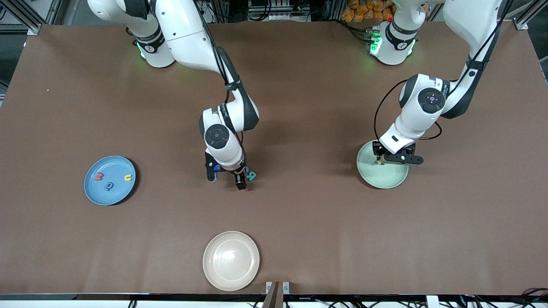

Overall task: Sort upper and lower case letters into plates
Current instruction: 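Lower the pink Q into the green plate and open the left gripper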

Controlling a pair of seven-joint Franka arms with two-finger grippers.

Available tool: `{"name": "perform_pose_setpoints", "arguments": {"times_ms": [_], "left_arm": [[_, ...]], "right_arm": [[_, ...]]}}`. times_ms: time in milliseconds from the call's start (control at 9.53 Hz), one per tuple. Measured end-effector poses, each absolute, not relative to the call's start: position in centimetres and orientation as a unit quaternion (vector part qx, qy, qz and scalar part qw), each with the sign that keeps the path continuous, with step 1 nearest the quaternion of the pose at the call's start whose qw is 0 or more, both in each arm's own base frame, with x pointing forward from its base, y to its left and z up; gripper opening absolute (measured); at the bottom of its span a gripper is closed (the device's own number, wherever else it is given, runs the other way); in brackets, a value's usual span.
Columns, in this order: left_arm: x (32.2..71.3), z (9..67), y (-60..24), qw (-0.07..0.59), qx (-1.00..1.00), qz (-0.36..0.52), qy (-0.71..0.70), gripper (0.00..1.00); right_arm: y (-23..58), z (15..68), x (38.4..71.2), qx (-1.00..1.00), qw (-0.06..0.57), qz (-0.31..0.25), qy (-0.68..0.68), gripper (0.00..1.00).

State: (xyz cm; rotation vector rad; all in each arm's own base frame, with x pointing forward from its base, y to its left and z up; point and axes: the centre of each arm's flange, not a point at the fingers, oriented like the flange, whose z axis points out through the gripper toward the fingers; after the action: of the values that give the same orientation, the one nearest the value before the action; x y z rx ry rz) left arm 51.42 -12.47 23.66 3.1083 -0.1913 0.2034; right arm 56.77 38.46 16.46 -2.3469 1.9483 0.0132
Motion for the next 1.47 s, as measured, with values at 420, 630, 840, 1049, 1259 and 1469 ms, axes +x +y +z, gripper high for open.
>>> {"name": "perform_pose_setpoints", "arguments": {"times_ms": [420,630,840,1049,1259,1469], "left_arm": [[51.4,23.4,-12.4,0.011,0.995,0.066,-0.068,0.37],[51.5,23.1,-11.4,0.011,0.995,0.066,-0.076,0.37],[51.4,22.9,-11.3,0.011,0.995,0.065,-0.076,0.37],[51.4,22.9,-11.5,0.012,0.995,0.065,-0.078,0.37],[51.4,22.9,-11.6,0.012,0.995,0.065,-0.079,0.37],[51.4,22.9,-11.6,0.012,0.995,0.065,-0.078,0.42]], "right_arm": [[39.1,16.5,56.4,-0.762,0.041,0.012,0.647,1.0],[39.3,16.7,56.3,-0.769,0.02,0.019,0.638,1.0],[39.4,16.7,56.1,-0.777,0.003,0.017,0.629,1.0],[39.0,16.7,56.3,-0.78,-0.005,0.013,0.626,1.0],[38.6,16.6,56.5,-0.783,-0.011,0.006,0.622,1.0],[38.0,16.7,57.0,-0.781,-0.012,0.004,0.624,1.0]]}}
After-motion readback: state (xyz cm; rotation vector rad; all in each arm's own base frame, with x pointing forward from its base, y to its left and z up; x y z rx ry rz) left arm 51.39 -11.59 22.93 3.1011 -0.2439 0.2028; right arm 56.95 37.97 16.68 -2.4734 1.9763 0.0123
